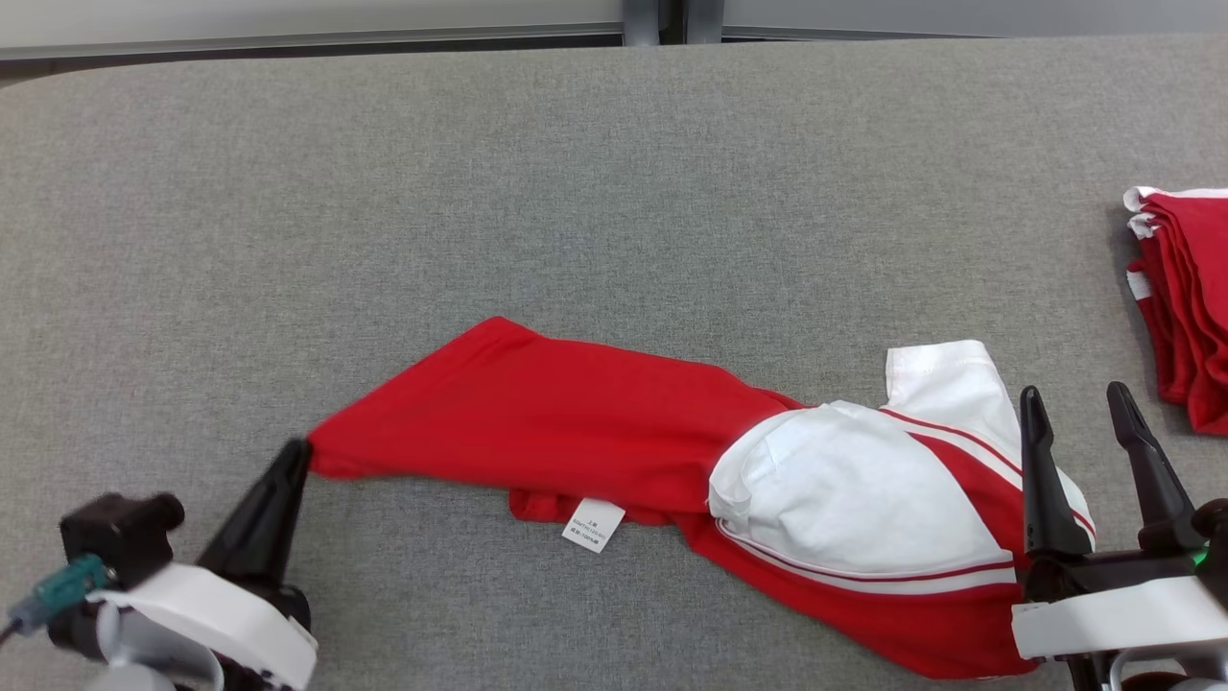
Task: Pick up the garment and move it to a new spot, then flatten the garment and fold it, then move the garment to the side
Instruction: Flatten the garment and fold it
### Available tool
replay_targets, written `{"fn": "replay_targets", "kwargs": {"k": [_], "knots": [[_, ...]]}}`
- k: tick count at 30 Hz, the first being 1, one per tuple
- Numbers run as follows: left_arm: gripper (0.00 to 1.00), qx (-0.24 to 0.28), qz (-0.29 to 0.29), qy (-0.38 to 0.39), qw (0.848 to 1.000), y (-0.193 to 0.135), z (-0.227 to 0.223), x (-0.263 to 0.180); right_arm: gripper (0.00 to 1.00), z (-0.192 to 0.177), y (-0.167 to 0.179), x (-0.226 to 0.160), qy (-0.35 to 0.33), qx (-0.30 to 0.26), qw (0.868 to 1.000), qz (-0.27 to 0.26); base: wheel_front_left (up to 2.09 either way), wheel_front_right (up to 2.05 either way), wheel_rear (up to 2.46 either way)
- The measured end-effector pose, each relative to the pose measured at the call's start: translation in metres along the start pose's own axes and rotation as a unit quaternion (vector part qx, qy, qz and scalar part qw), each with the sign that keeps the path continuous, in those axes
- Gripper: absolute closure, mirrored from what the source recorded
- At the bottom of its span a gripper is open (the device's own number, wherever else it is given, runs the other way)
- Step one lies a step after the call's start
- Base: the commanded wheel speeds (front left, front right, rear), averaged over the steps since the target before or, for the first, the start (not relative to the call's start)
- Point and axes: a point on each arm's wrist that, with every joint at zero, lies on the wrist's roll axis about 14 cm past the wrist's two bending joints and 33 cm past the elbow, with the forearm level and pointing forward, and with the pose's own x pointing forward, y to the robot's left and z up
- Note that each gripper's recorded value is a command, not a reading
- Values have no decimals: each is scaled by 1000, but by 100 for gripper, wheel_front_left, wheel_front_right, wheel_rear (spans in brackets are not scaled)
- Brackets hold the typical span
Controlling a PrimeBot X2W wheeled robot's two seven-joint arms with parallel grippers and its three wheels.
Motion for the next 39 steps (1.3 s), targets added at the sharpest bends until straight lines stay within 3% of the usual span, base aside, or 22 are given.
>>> {"fn": "replay_targets", "kwargs": {"k": [3,4,5,6,11,20,27,39], "knots": [[100,-36,14,36,999,1,-29,-10,0,0,0,0,3,-2,1000,0,0,0,0],[82,-46,16,39,998,0,-34,-11,0,0,-1,0,3,-2,1000,-1,0,0,0],[13,-53,19,37,998,0,-36,-12,0,0,-1,1,3,-3,1000,-1,0,0,0],[0,-54,20,36,998,-1,-38,-12,0,2,-1,1,2,-4,1000,-1,0,0,0],[0,-48,20,-32,998,-4,-11,-5,0,13,0,-1,-10,-16,1000,0,0,0,0],[0,46,40,-180,982,-2,71,-17,0,32,13,-9,-26,-38,999,15,0,0,0],[0,82,53,-190,977,-3,68,-44,0,32,22,-29,-12,-49,998,23,0,0,0],[0,89,52,-182,978,-10,54,-62,0,29,22,-51,-3,-45,999,20,0,0,0]]}}
